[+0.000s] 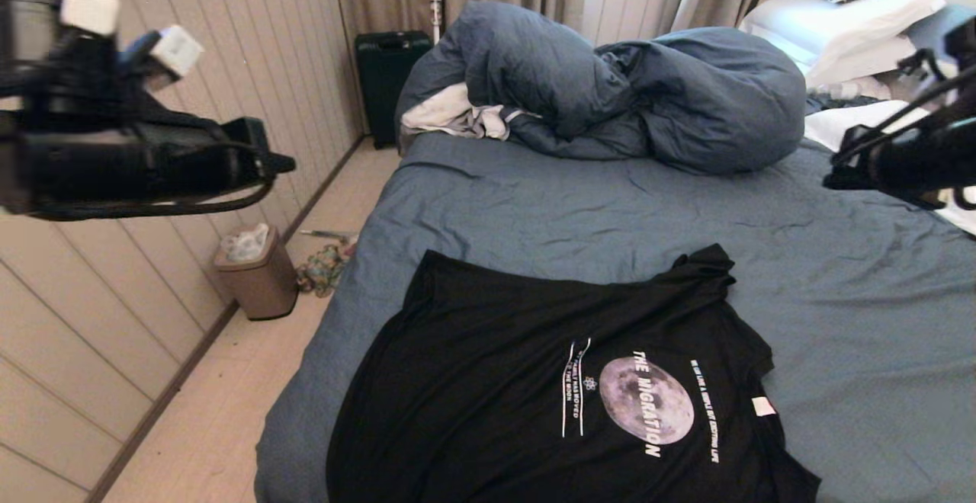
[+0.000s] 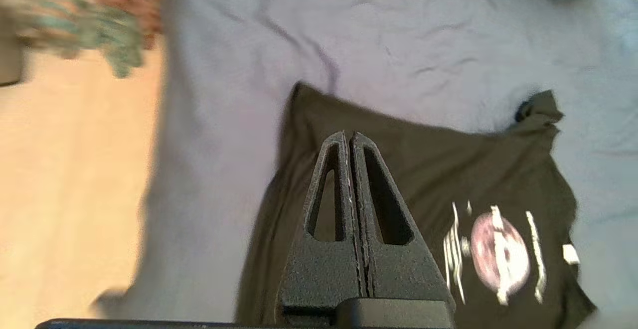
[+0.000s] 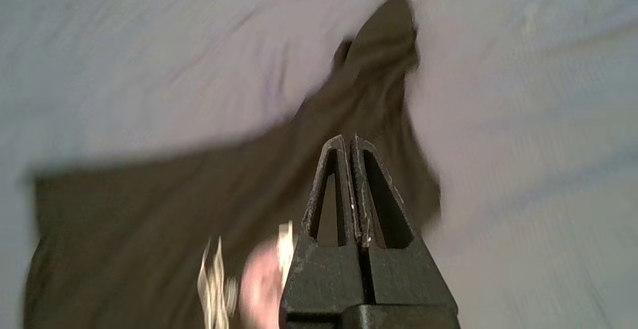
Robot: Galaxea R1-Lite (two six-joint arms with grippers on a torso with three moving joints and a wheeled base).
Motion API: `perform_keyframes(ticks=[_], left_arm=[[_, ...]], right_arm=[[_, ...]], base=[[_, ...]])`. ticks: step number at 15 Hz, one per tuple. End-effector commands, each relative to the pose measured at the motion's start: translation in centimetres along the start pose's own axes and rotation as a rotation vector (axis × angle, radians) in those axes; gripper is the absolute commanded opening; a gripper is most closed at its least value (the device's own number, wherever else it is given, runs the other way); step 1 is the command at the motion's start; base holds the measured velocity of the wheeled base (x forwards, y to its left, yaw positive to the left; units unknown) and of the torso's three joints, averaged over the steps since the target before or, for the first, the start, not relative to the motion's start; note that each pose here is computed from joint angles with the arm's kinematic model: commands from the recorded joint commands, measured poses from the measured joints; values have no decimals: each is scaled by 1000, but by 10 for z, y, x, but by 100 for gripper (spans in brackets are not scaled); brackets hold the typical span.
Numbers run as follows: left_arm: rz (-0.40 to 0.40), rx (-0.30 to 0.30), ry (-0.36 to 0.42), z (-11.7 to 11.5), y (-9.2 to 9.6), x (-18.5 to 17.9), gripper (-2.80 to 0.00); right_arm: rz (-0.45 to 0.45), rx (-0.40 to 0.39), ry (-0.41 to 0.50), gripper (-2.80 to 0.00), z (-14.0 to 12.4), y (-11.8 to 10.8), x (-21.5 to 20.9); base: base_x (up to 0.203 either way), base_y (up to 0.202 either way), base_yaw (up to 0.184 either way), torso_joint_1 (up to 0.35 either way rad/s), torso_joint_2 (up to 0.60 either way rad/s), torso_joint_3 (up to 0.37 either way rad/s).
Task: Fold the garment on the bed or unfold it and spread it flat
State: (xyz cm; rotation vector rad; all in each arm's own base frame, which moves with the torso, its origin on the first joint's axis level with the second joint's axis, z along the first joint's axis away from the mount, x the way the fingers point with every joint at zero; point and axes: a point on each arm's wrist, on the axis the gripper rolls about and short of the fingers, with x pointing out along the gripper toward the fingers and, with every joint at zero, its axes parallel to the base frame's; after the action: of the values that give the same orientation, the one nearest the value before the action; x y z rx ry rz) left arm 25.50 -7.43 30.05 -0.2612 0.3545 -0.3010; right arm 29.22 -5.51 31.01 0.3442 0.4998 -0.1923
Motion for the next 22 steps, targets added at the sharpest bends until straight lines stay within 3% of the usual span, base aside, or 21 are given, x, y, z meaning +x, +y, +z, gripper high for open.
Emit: perform_keyframes(ticks=[1,3,6,8,11,13,15,16,17,19,22], left_arm=[[-7,9,-146,0,-1,-96,-280],[52,45,-185,-33,8,-155,-280],[191,109,-220,-98,21,-208,-280],[261,128,-196,-142,31,-222,-280],[294,148,-148,-201,43,-237,-280],[336,132,-43,-238,55,-226,-280],[363,145,-104,-248,62,-211,-280],[382,177,-110,-257,66,-204,-280],[418,199,-92,-267,70,-200,-280],[459,210,-164,-276,68,-210,-280],[442,235,-287,-285,65,-221,-280]], right_arm=[[53,-35,-121,-280,-19,2,-96],[82,-98,-168,-280,-60,-5,-154],[93,-179,-185,-280,-135,-23,-199],[92,-229,-175,-280,-185,-37,-209],[100,-275,-216,-280,-243,-53,-219],[99,-306,-240,-280,-279,-64,-216],[81,-333,-179,-280,-302,-73,-192],[78,-355,-192,-280,-310,-76,-178],[78,-391,-234,-280,-318,-79,-164],[79,-452,-354,-280,-326,-83,-148],[109,-449,-385,-280,-326,-82,-148]], base=[[0,0,0,0,0,0],[0,0,0,0,0,0],[0,0,0,0,0,0],[0,0,0,0,0,0],[0,0,0,0,0,0],[0,0,0,0,0,0],[0,0,0,0,0,0],[0,0,0,0,0,0],[0,0,0,0,0,0],[0,0,0,0,0,0],[0,0,0,0,0,0]])
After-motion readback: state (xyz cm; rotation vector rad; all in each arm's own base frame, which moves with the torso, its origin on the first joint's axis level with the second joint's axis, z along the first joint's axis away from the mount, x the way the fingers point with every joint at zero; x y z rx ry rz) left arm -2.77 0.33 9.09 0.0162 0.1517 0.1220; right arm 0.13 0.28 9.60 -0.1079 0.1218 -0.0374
